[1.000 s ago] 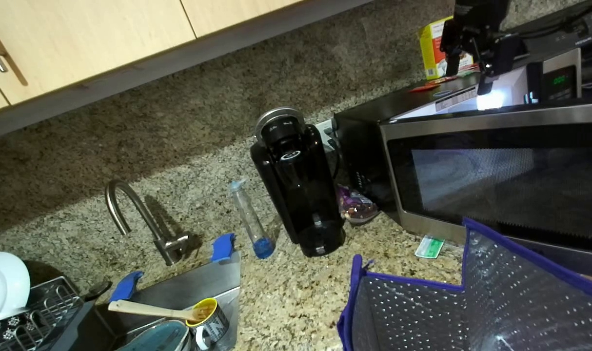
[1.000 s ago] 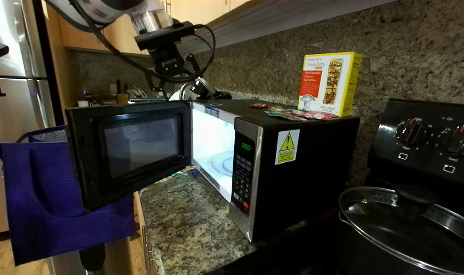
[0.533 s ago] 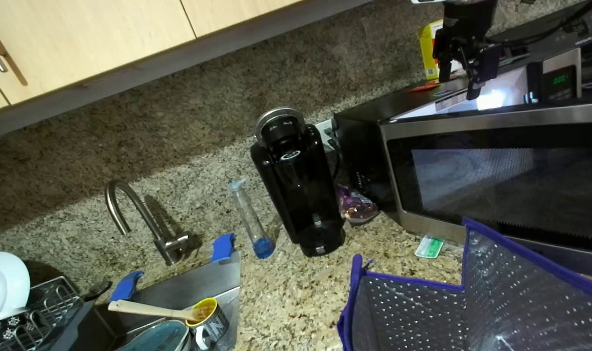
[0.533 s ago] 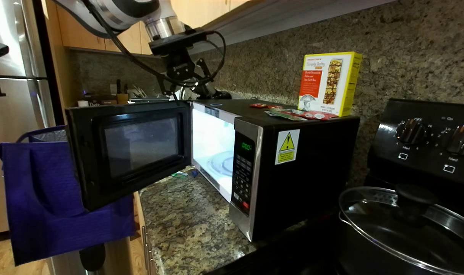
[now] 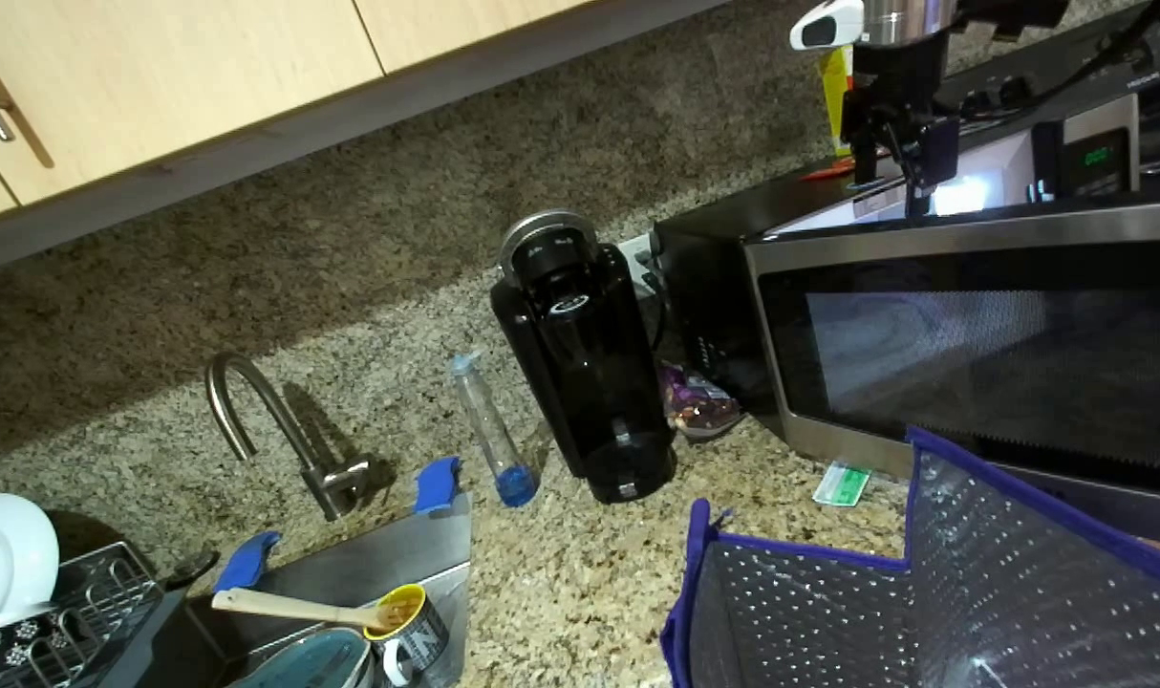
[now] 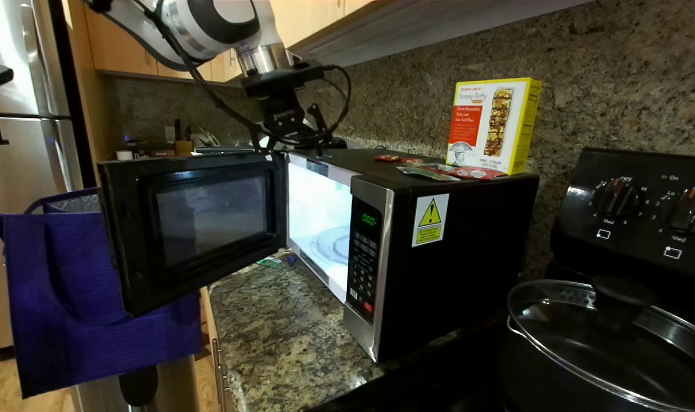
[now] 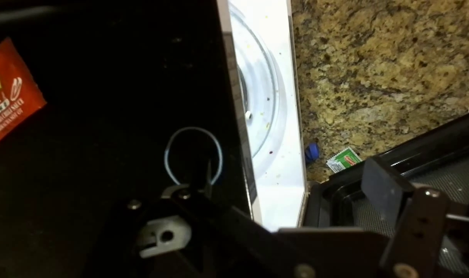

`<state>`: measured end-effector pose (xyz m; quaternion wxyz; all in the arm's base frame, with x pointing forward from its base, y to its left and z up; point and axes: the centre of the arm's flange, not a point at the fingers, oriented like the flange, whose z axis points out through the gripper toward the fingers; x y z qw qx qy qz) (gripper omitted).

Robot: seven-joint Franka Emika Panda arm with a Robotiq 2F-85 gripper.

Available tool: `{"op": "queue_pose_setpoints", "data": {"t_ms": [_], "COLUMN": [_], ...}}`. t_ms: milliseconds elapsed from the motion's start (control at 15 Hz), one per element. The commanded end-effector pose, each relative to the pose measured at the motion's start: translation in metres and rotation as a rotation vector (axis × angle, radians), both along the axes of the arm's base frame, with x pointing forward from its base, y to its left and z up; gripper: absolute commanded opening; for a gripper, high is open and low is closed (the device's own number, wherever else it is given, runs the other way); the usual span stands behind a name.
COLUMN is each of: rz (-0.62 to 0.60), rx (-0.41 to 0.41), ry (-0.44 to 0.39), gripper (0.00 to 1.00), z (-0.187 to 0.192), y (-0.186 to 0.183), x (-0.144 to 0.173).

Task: Take the white object from the top of the microwave and put it on the countertop

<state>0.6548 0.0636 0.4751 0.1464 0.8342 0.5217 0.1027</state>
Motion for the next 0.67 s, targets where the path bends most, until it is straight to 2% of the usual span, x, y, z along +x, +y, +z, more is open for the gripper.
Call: {"op": "queue_pose_setpoints", "data": {"t_ms": [0, 133, 200, 400, 600], "rz": [-0.013, -0.019, -0.024, -0.031, -0.032], "rx": [-0.007, -0.006, -0.006, -0.008, -0.006], "ry": [-0.001, 0.002, 0.005, 0.026, 0.016], "gripper": [1.0, 0.99, 0.77, 0.66, 0.45], "z": [0.0078, 0.0074, 0.0065, 0.0, 0.0039], "y": [-0.0031, -0.0055, -0.0068, -0.0098, -0.0103], "x": [0.0089, 0.0091, 0.0095, 0.0107, 0.0129]}}
